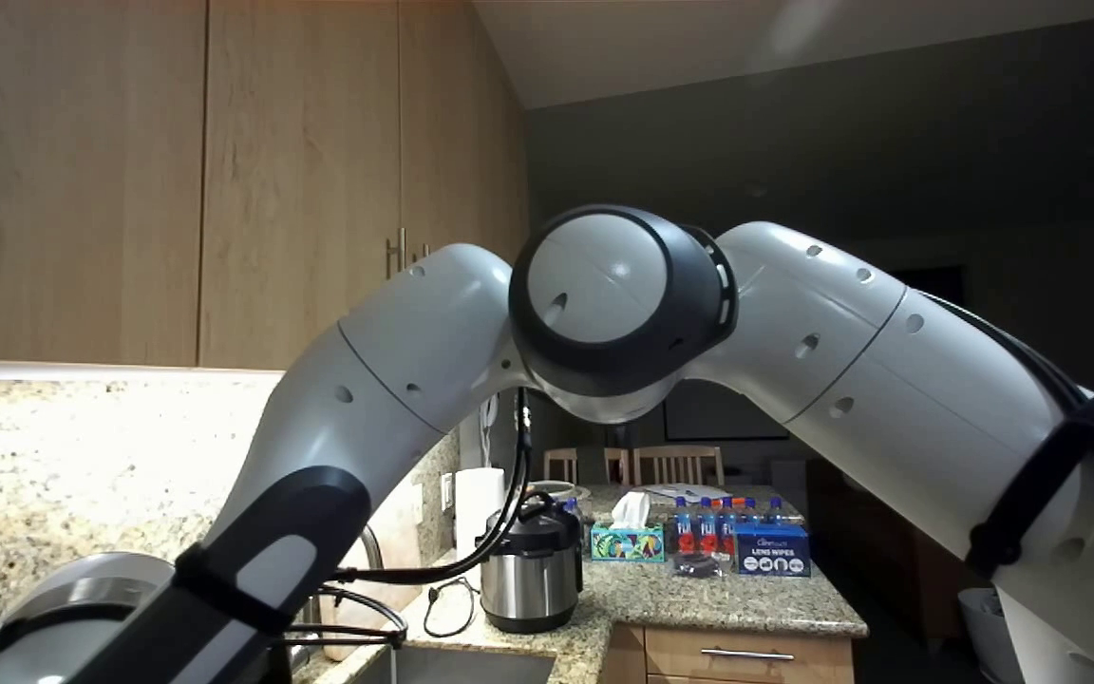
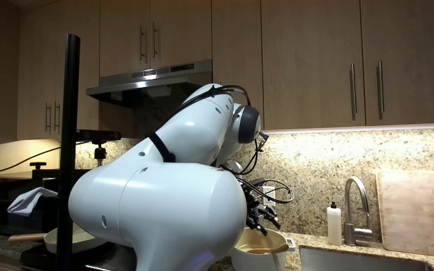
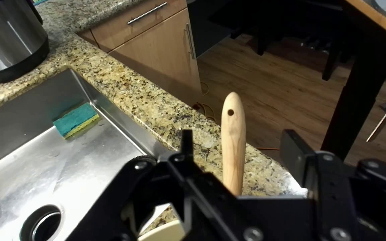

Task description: Pick up the cooking stick and stir in the pot

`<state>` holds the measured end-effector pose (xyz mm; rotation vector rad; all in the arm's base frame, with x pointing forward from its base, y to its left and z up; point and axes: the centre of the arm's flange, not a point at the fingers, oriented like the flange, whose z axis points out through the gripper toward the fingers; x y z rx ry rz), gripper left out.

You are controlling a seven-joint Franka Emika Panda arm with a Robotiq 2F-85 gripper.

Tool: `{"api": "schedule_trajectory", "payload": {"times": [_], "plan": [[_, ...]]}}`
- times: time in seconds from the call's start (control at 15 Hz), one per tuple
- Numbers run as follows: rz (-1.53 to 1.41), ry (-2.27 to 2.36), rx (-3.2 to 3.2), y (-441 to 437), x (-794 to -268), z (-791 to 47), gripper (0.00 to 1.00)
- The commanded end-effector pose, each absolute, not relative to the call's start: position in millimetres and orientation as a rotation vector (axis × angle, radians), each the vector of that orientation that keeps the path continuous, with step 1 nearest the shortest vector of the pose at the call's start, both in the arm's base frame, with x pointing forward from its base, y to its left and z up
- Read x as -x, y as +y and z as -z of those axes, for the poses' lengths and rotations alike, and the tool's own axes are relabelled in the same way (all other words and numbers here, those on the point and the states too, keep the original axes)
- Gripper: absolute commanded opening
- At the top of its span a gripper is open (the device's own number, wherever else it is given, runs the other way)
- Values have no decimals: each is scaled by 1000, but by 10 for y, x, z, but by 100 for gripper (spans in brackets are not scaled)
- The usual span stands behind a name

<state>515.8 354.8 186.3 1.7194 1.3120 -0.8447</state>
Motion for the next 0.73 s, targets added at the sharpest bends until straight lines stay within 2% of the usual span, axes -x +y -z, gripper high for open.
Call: {"api": "schedule_trajectory", "payload": {"times": [0.0,0.27,0.33,0.67], "plan": [[823,1354,-1711,3460,-5045,-2039,98],[706,1484,-1769,3519,-4939,-2223,100],[744,1404,-1752,3688,-5120,-2018,100],[701,1435,-1763,3690,-5064,-2155,100]]}}
